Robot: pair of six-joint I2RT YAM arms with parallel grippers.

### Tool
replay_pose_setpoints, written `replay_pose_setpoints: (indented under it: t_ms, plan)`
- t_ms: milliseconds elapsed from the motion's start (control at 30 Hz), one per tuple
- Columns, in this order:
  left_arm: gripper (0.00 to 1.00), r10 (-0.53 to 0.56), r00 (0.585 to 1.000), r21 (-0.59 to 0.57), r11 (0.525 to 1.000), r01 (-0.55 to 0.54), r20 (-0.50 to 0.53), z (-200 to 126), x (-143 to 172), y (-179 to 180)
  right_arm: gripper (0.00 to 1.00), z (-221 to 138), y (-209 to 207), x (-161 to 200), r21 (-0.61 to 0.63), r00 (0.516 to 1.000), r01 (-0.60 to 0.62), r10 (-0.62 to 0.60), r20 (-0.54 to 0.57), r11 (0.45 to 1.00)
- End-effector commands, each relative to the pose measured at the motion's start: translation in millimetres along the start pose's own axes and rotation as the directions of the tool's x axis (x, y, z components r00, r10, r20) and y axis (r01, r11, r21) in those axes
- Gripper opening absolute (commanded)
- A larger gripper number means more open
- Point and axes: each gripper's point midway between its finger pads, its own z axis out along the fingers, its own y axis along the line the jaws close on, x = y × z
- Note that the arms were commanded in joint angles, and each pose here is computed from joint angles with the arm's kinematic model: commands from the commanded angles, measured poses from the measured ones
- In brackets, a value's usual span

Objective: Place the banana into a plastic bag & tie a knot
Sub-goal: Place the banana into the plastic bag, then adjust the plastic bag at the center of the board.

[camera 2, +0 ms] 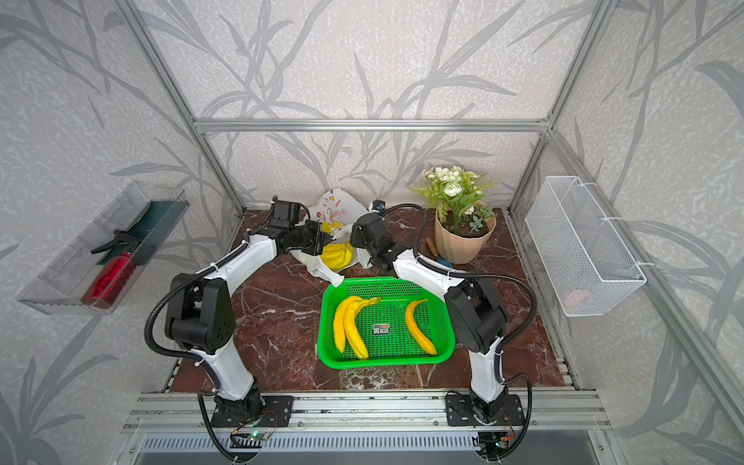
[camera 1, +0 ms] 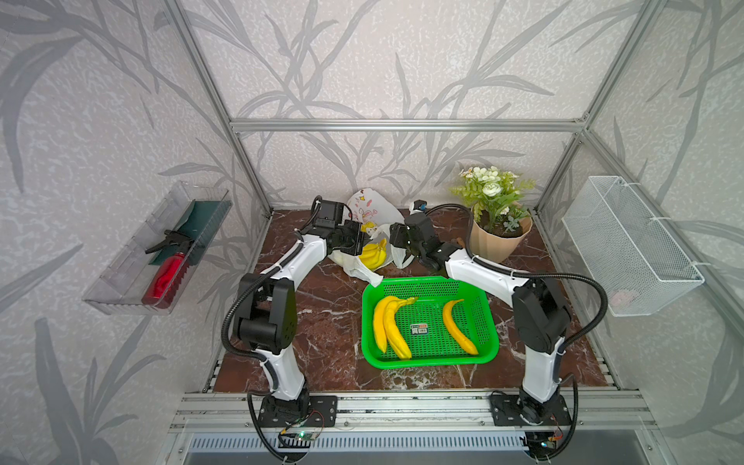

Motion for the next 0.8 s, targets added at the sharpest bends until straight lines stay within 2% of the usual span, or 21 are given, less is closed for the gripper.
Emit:
replay_pose_setpoints:
  t_ms: [0,67,333,767]
  plan:
    - [0.02,0.026,1.0,-0.022,0.999,-0.026,-0.006,-3,1,-3,0.61,7,-25,59,0.042,0.938,0.238,-0.218,-0.27,0.97]
    - [0.02,0.036,0.999,-0.03,0.999,-0.036,-0.004,-3,1,-2,0.61,9,-23,72,0.034,0.909,0.27,-0.243,-0.338,0.962]
    - [0.02,0.059,0.998,-0.044,0.997,-0.059,0.0,-5,1,-3,0.72,19,-28,107,0.069,0.84,0.347,-0.278,-0.466,0.935]
    - [0.02,0.075,0.997,-0.051,0.996,-0.076,-0.011,-6,3,-3,0.72,39,-51,123,0.147,0.827,0.392,-0.277,-0.489,0.908]
